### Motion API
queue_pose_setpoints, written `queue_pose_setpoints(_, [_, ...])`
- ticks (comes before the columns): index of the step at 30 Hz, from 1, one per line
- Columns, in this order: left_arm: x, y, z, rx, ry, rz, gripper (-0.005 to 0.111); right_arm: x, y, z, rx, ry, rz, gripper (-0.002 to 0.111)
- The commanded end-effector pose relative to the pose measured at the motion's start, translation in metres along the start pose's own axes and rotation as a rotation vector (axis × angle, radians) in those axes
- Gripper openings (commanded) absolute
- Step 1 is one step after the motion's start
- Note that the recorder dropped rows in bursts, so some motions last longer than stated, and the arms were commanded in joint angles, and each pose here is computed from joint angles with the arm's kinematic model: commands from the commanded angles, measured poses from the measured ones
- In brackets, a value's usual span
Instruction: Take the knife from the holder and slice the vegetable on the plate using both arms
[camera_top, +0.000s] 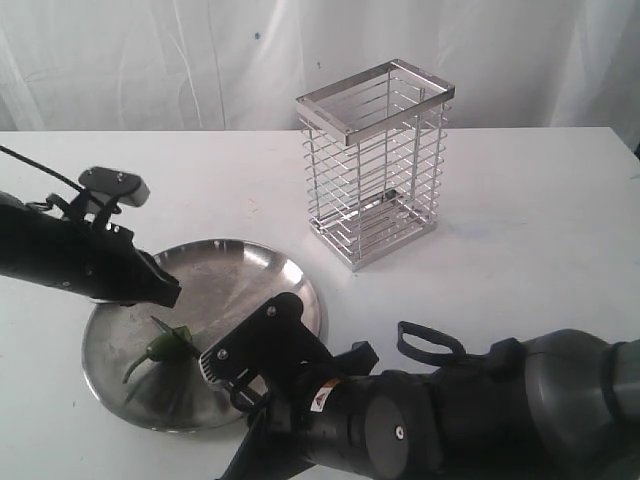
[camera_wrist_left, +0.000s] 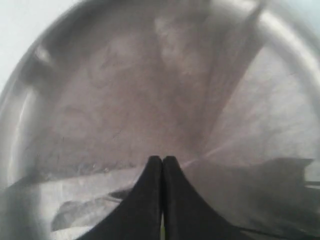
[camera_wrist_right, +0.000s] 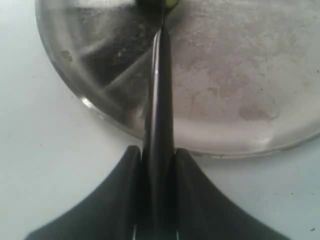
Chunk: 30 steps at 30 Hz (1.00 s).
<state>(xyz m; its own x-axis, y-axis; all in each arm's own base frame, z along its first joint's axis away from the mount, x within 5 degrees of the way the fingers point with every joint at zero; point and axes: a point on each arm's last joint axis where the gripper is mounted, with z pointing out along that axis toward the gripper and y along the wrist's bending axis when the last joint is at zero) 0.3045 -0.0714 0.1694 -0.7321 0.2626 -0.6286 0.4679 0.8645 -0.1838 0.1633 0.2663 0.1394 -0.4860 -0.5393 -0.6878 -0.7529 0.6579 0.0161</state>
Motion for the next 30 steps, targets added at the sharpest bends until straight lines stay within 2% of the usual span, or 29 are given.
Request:
queue_pose_setpoints(1, [-0.012,-0.016,-0.032,0.059,-0.072,0.062,0.0,0.003,0.003,-0.001,-0.026,0.025,-0.027,0.0])
queue_pose_setpoints(4, [-0.011,-0.017,-0.039,0.039,-0.056,0.11,0.003,0.003,0.003,-0.001,-0.027,0.027,-0.027,0.0])
queue_pose_setpoints(10, [0.001,-0.013,-0.03,0.027,0.03,0.072,0.015,0.002,0.003,-0.001,-0.023,0.021,-0.027,0.0])
queue_pose_setpoints(16, [0.015,-0.005,-0.01,0.01,0.095,0.034,0.014,0.002,0.003,-0.001,-0.023,0.021,-0.027,0.0])
queue_pose_setpoints(30, [0.016,-0.004,-0.008,0.003,0.091,0.019,0.014,0.0,0.002,0.0,-0.013,0.006,-0.038,0.0])
